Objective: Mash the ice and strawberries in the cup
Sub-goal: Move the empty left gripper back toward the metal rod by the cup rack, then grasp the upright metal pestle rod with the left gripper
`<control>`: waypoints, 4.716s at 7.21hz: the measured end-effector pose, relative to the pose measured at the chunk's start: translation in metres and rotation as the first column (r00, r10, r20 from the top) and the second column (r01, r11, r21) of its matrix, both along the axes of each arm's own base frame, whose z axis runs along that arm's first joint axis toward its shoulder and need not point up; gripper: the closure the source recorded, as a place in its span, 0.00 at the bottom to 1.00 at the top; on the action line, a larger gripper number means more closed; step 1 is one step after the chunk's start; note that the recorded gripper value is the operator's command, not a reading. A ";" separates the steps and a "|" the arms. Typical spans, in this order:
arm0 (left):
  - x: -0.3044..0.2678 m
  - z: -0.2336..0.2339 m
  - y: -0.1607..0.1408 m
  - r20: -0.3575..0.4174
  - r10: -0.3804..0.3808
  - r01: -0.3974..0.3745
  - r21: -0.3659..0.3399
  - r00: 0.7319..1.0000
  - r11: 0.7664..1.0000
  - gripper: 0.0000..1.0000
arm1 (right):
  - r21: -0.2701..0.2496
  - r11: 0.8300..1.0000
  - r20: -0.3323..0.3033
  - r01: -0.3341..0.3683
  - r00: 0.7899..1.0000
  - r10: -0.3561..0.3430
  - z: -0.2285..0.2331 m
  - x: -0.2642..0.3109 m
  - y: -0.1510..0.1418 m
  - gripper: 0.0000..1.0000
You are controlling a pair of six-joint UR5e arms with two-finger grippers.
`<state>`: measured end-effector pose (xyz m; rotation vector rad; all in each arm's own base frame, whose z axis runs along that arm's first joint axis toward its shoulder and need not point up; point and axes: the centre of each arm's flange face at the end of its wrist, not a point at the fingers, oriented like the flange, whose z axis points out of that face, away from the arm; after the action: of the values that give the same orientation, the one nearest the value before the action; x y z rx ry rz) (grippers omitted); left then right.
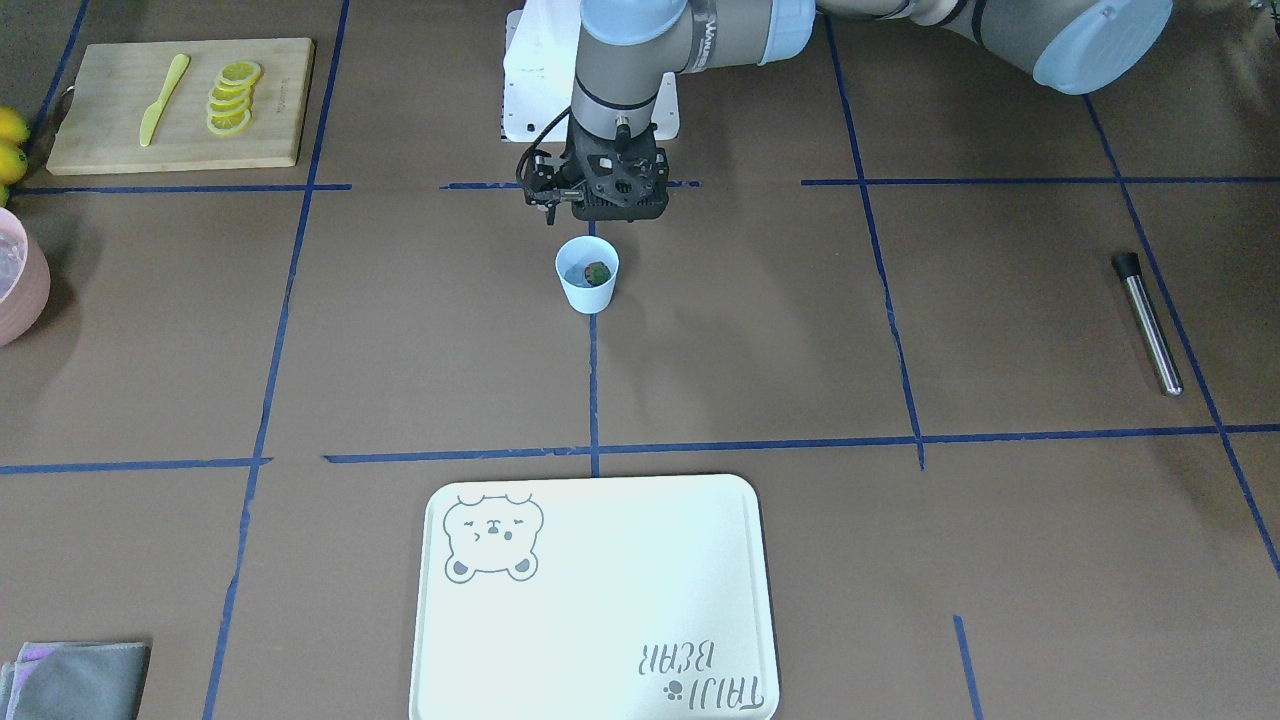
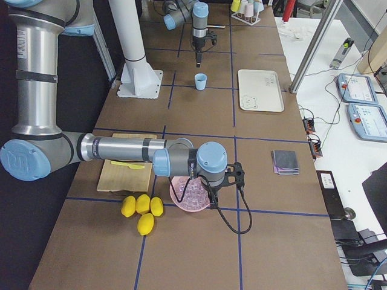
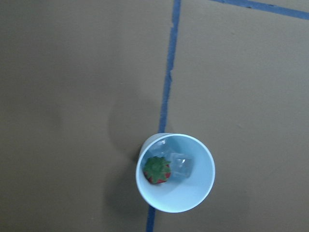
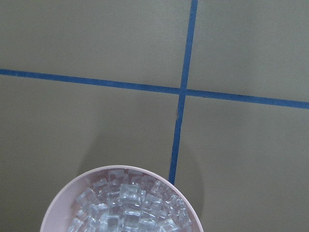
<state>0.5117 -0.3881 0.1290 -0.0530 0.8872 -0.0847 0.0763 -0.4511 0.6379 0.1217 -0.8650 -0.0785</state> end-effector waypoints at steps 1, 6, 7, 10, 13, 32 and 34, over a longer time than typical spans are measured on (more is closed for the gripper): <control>-0.026 0.028 -0.005 0.025 0.019 -0.020 0.039 1.000 0.999 0.00 | 0.000 1.000 0.004 0.000 1.000 0.000 0.000 0.000 0.000 0.01; -0.235 0.170 -0.062 0.199 0.109 -0.148 0.193 0.974 0.970 0.00 | 0.016 1.000 -0.004 0.002 1.000 -0.002 -0.002 0.000 -0.001 0.01; -0.273 0.197 -0.077 0.217 0.112 -0.154 0.188 0.970 0.970 0.00 | 0.016 1.000 -0.004 0.002 1.000 -0.002 -0.002 0.000 -0.001 0.01; -0.344 0.278 -0.123 0.239 0.130 -0.173 0.169 0.962 0.970 0.00 | 0.025 1.000 -0.005 0.003 1.000 -0.003 -0.006 0.000 -0.005 0.01; -0.382 0.395 -0.158 0.194 0.099 -0.131 0.163 0.976 0.978 0.00 | 0.030 1.000 -0.004 0.001 1.000 -0.001 -0.009 0.001 -0.009 0.01; -0.364 0.577 -0.129 0.103 -0.053 0.036 0.158 0.993 0.987 0.00 | 0.028 1.000 0.001 -0.005 1.000 0.005 -0.012 0.000 -0.009 0.01; -0.360 0.578 -0.127 0.104 -0.044 0.027 0.158 0.994 0.987 0.07 | 0.029 1.000 0.001 -0.005 1.000 0.005 -0.013 0.000 -0.009 0.01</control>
<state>0.1520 -0.5153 0.7068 0.1131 0.7847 -0.0504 0.0761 -0.4605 0.6249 0.1511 -0.8644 -0.0861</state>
